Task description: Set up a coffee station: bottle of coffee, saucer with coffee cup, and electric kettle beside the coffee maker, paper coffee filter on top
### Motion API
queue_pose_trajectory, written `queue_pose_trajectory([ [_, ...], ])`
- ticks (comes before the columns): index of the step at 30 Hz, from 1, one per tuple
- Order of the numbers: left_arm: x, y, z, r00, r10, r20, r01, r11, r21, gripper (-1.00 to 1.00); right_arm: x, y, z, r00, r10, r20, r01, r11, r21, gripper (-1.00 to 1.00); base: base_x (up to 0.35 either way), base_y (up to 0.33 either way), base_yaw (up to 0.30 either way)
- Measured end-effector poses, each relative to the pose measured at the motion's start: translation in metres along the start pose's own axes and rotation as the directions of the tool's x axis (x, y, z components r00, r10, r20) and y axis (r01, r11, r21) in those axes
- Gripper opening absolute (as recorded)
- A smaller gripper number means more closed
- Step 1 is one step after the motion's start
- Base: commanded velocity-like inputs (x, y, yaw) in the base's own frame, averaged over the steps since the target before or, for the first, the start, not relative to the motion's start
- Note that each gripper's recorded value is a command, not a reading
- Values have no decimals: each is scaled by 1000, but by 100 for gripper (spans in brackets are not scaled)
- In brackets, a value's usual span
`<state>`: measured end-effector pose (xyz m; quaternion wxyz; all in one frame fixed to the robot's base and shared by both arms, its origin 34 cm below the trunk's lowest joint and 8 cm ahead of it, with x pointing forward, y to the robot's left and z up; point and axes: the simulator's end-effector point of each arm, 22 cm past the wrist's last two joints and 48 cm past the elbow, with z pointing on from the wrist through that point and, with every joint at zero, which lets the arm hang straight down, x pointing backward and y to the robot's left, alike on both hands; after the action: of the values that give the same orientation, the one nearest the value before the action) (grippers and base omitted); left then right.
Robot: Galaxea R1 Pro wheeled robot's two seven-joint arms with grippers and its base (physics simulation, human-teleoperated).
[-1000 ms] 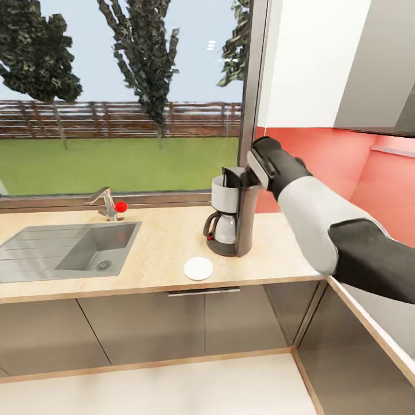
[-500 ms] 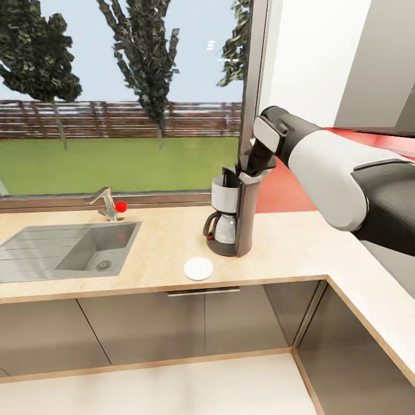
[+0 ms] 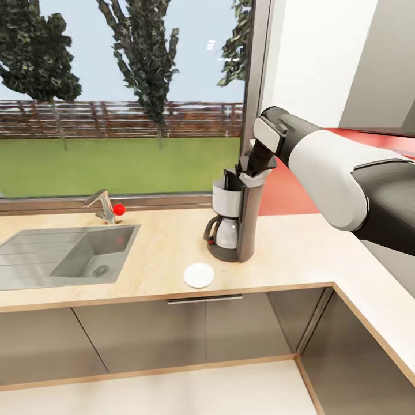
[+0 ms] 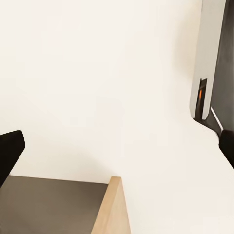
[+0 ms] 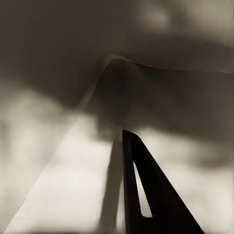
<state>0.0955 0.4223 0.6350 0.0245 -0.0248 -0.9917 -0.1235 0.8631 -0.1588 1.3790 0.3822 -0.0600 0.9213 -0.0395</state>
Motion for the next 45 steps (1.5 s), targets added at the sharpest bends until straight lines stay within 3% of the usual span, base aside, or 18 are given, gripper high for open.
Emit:
queue_pose_trajectory([
  [10,0,-1,0,1000,-2,0,2,1000,0,100,0,0,0,1000,0,0,0,1000,0,-100,285,146,0],
  [26,0,-1,0,1000,-3,0,3,1000,0,100,2,0,2,1000,-2,-4,2,1000,3,-100,19,112,0],
  [34,0,-2,0,1000,-3,0,3,1000,1,100,9,0,9,1000,-4,-18,4,1000,5,-100,0,0,0],
  [39,0,-2,0,1000,-3,0,3,1000,2,100,31,3,29,998,-6,-60,6,1000,0,-100,0,0,0],
  [45,0,-2,0,1000,-3,0,3,1000,1,100,35,3,32,998,-8,-67,8,1000,2,-100,0,0,0],
])
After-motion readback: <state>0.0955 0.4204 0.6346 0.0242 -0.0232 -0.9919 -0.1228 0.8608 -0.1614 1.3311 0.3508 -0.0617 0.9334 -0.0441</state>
